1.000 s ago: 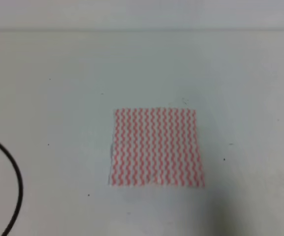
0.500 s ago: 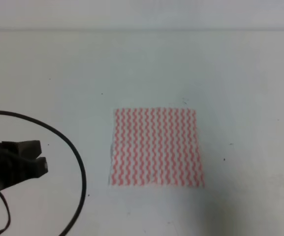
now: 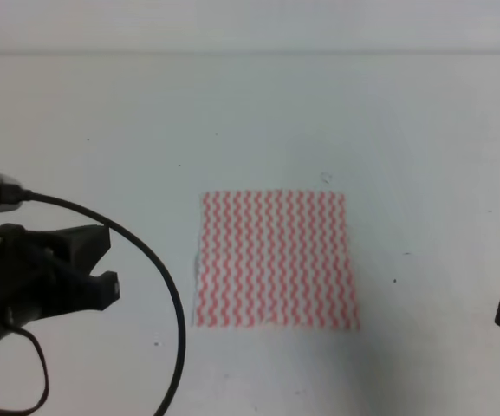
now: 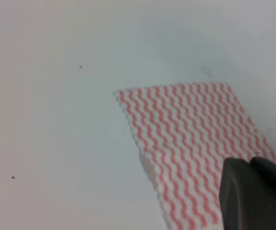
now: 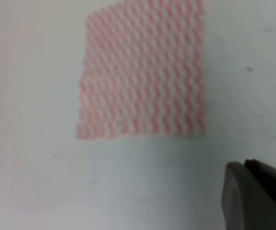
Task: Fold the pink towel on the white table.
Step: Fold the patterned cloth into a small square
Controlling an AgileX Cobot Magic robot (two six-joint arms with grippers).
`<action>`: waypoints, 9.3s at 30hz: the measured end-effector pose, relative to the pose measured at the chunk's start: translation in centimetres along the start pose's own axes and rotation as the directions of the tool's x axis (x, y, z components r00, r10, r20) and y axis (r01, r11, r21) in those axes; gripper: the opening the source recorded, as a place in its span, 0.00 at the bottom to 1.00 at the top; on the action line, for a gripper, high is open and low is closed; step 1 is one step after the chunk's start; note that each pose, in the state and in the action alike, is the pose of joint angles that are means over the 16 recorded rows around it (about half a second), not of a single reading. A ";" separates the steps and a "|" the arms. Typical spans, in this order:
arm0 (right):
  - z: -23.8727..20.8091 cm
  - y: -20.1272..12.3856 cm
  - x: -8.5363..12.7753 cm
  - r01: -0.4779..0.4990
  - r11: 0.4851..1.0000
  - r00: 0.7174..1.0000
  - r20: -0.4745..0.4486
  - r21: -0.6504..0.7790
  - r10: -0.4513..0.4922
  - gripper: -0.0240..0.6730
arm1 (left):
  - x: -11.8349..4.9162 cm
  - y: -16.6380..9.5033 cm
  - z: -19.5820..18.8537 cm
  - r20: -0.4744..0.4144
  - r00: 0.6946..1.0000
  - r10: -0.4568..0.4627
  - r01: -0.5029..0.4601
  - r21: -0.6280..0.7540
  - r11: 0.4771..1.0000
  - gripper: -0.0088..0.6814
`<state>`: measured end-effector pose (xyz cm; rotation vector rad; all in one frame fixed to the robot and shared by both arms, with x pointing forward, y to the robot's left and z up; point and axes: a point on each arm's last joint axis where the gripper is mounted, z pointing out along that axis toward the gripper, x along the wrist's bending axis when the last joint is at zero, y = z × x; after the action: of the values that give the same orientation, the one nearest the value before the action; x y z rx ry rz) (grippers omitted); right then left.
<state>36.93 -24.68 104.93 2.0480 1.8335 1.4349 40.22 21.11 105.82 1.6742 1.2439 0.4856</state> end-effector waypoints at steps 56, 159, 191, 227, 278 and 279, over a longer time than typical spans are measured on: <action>8.4 1.6 6.1 0.227 0.970 0.968 -0.127 0.085 -0.216 0.09 | 2.5 -3.3 0.4 -0.131 0.991 -0.025 0.038 0.102 0.994 0.01; 20.5 -1.0 1.1 -0.027 0.937 0.985 0.167 0.347 -0.033 0.01 | 1.4 -3.3 0.5 -0.063 0.998 0.019 -0.013 0.083 0.996 0.01; 19.8 2.6 3.3 0.025 0.987 0.993 0.113 0.156 -0.043 0.01 | -1.9 -5.0 5.7 0.118 0.849 0.515 -0.525 0.072 0.848 0.07; 22.1 3.7 3.2 0.040 0.994 0.989 0.136 0.103 -0.054 0.01 | -3.7 -9.3 10.9 0.279 0.600 0.750 -0.787 0.042 0.615 0.62; 22.2 3.5 3.1 0.045 0.993 0.989 0.139 0.112 -0.060 0.01 | -1.8 -11.6 14.1 0.249 0.549 0.798 -0.833 0.081 0.547 0.58; 22.2 3.5 3.1 0.045 0.993 0.989 0.138 0.112 -0.061 0.01 | -1.8 -11.6 14.1 0.244 0.551 0.798 -0.832 0.083 0.548 0.57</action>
<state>53.31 -11.72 96.09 2.0722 1.9313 1.1686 44.34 13.32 89.68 2.3830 0.2724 0.7623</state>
